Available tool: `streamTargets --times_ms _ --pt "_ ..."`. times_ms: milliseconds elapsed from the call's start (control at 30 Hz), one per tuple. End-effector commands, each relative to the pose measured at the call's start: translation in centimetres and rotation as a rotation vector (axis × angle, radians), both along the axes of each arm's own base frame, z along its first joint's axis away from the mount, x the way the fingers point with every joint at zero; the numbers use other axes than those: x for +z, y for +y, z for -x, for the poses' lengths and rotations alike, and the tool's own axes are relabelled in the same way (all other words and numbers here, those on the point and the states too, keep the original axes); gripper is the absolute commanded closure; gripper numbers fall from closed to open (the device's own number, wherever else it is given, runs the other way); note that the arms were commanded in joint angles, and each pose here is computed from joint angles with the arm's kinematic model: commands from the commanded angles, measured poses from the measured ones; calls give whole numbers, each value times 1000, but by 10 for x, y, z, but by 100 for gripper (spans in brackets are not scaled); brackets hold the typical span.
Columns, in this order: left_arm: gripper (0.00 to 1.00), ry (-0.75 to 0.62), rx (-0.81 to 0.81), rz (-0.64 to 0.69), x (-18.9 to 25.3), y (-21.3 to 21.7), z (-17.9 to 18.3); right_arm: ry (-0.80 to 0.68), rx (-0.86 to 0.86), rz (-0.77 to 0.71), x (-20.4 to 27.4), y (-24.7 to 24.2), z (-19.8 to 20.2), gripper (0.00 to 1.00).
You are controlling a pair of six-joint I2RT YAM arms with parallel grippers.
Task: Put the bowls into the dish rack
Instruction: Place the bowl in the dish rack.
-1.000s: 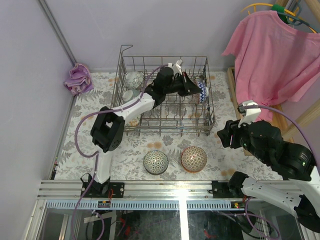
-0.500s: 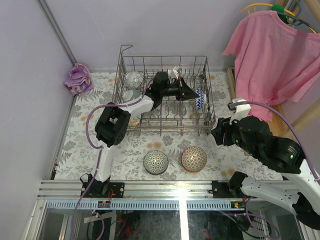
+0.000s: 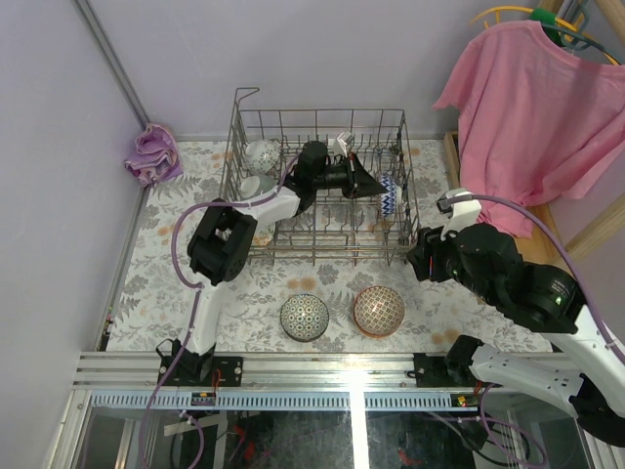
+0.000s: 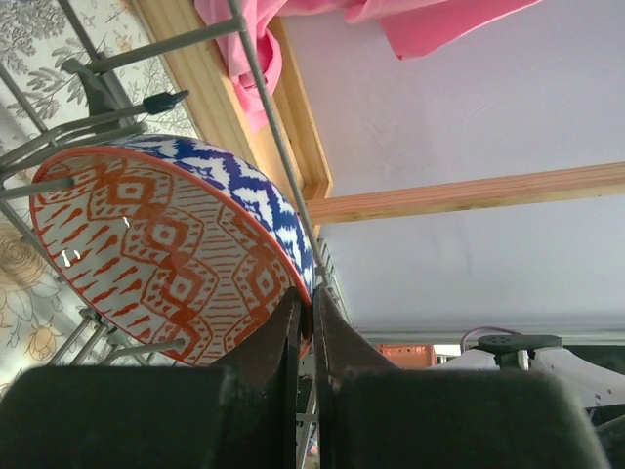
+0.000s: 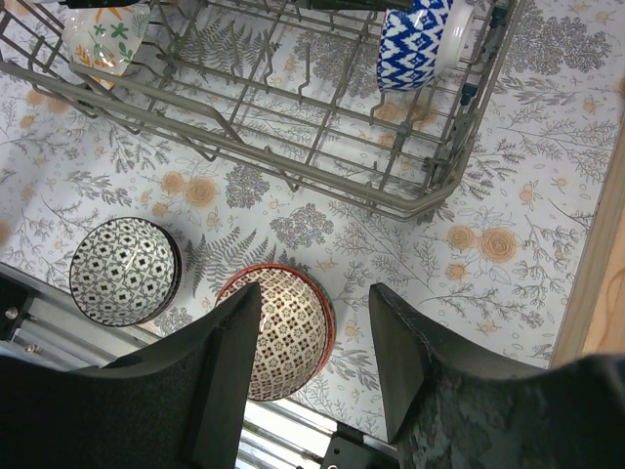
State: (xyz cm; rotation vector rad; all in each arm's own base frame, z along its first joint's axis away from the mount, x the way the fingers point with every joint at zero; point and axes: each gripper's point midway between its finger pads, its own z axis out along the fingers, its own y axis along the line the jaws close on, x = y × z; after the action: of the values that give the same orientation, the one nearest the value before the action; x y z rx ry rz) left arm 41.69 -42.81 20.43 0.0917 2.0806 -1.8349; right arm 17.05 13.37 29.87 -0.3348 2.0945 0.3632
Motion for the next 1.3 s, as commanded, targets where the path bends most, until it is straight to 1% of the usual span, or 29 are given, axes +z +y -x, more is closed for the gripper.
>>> streamTargets --times_ms 0,400,833,1067,1133,1267 --pt "100 -4 -31 23 -3 1 4 -17 20 -10 3 6 -3 45" --pt "100 51 -23 -20 -42 2 3 -9 33 -6 -2 12 -5 45" --pt "100 65 12 -167 -68 4 -8 -10 38 1 -3 14 -7 45" --pt "93 82 13 -186 -75 3 -9 -14 45 4 -2 16 -8 45" --pt "88 84 11 -192 -77 2 -8 -14 44 4 -3 15 -8 45" --pt "71 83 0 -201 -78 -2 -6 -15 45 3 -3 15 -8 45"
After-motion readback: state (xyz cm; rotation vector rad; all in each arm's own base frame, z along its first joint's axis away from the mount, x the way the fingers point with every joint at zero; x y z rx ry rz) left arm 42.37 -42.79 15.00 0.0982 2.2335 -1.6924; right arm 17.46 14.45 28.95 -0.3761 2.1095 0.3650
